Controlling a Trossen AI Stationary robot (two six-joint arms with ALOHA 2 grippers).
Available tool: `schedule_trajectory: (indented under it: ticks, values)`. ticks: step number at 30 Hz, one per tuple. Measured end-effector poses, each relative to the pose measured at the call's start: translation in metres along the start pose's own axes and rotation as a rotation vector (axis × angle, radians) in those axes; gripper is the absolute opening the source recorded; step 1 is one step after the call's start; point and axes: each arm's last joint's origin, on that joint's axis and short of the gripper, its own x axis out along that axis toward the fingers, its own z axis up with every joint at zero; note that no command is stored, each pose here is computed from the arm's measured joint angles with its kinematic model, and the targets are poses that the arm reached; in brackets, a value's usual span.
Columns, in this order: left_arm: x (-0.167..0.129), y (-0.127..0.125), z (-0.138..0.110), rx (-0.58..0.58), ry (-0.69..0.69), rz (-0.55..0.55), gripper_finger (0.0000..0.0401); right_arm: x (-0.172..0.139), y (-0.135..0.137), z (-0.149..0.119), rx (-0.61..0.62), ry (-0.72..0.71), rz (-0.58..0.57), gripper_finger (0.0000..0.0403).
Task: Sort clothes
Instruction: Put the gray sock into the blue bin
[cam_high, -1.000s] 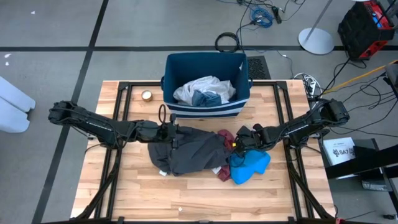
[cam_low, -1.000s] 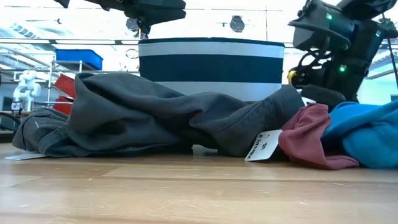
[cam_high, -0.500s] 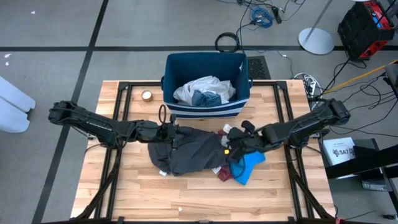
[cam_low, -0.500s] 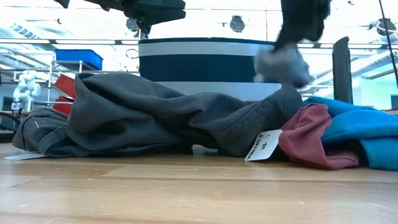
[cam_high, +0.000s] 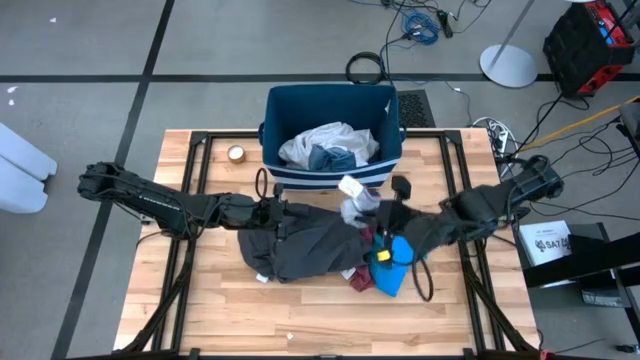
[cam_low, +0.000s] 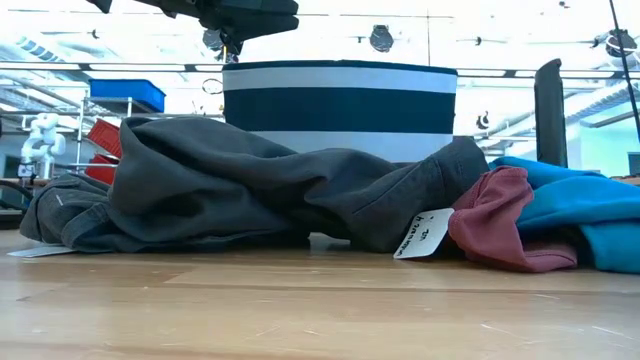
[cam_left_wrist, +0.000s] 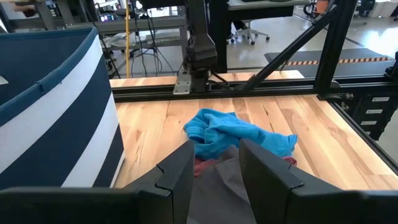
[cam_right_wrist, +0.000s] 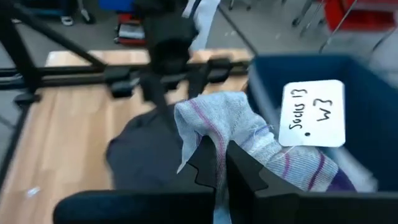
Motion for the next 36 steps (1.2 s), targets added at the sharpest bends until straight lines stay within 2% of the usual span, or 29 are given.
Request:
schedule_trajectory:
  ticks: [4,9,15,19,26,31,36]
  values:
    - [0.000,0.000,0.000,0.000,0.000,0.000,0.0137,0.004,-0.020,0.018,-0.051,-0.043,-0.045,0.0002]
    - [0.000,0.000,0.000,0.000,0.000,0.000,0.0137,0.025,-0.059,0.031,-0.083,-0.034,-0.087,0.0002]
    - [0.000,0.000,0.000,0.000,0.000,0.000,0.0137,0.064,-0.113,0.047,-0.025,-0.105,-0.021,0.0001]
    - [0.000,0.000,0.000,0.001,-0.001,0.000,0.0137,0.095,-0.141,0.052,-0.029,-0.173,-0.007,0.0001]
    - [0.000,0.000,0.000,0.000,0.000,0.000,0.0137,0.168,-0.182,0.040,0.027,-0.202,0.001,0.0001]
    - [0.000,0.000,0.000,0.001,0.002,0.000,0.0137,0.224,-0.197,0.017,0.067,-0.167,0.015,0.0000]
    - [0.000,0.000,0.000,0.001,0.004,0.000,0.0137,0.258,-0.217,-0.009,0.120,-0.096,0.009,0.0002]
